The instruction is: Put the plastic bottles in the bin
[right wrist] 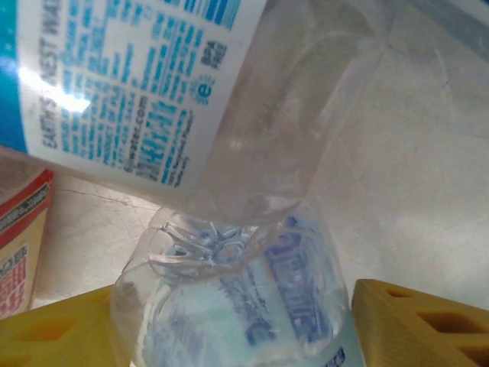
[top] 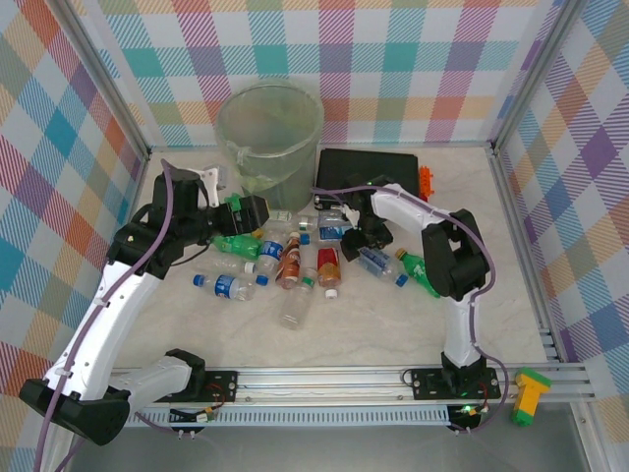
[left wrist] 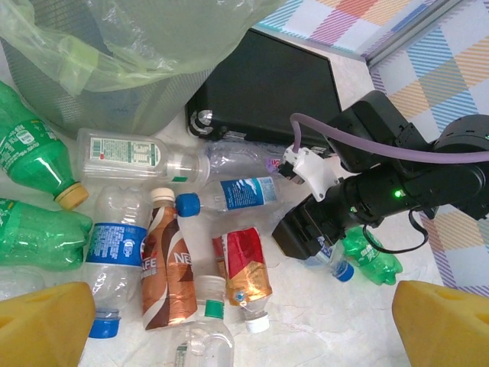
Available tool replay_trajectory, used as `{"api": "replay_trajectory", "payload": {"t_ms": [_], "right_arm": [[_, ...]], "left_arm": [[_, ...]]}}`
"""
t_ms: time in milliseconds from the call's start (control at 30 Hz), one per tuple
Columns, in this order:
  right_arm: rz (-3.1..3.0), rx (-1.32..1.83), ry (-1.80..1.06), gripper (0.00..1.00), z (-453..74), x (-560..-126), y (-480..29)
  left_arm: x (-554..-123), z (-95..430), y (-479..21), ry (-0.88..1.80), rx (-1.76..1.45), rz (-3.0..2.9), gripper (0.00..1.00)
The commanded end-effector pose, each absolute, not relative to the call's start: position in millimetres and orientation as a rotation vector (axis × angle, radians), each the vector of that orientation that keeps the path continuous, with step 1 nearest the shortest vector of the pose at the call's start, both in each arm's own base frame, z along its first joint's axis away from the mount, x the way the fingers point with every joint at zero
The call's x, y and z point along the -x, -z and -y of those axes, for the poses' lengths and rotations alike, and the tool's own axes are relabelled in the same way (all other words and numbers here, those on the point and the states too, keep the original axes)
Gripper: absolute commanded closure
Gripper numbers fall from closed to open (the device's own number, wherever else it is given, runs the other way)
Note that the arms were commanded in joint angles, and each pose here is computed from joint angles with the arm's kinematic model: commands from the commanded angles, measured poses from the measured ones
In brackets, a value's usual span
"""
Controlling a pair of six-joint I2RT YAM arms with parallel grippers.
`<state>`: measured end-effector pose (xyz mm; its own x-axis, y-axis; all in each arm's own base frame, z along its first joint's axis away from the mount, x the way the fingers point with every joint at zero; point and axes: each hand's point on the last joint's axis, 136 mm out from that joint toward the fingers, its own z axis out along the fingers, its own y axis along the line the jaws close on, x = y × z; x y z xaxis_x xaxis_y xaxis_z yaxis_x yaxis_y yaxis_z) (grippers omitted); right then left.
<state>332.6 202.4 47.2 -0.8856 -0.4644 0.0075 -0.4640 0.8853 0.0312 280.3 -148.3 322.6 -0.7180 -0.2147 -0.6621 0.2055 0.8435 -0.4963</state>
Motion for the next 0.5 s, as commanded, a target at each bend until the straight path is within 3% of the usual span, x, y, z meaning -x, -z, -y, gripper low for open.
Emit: {"api": "replay_trajectory", "payload": {"t_ms": [0,267,467], "right_arm": [[2.995,-0.701,0.105,0.30,-208.4,-326.3,-42.0],[2.965,-0.656,0.124,0.29,-207.0,-315.0,-30.6],[2.969,-0.610,0.144,0.41,-208.0,-311.1,-33.4]], "left_arm": [[-274.9,148.5,-319.0,0.697,-0.024,-2.279,0.01],[-271.9,146.4,-318.6,0.689,-0.026,-2.281,0.00],[-271.3,147.0,-317.3,0.695,-0.025,-2.286,0.00]]}}
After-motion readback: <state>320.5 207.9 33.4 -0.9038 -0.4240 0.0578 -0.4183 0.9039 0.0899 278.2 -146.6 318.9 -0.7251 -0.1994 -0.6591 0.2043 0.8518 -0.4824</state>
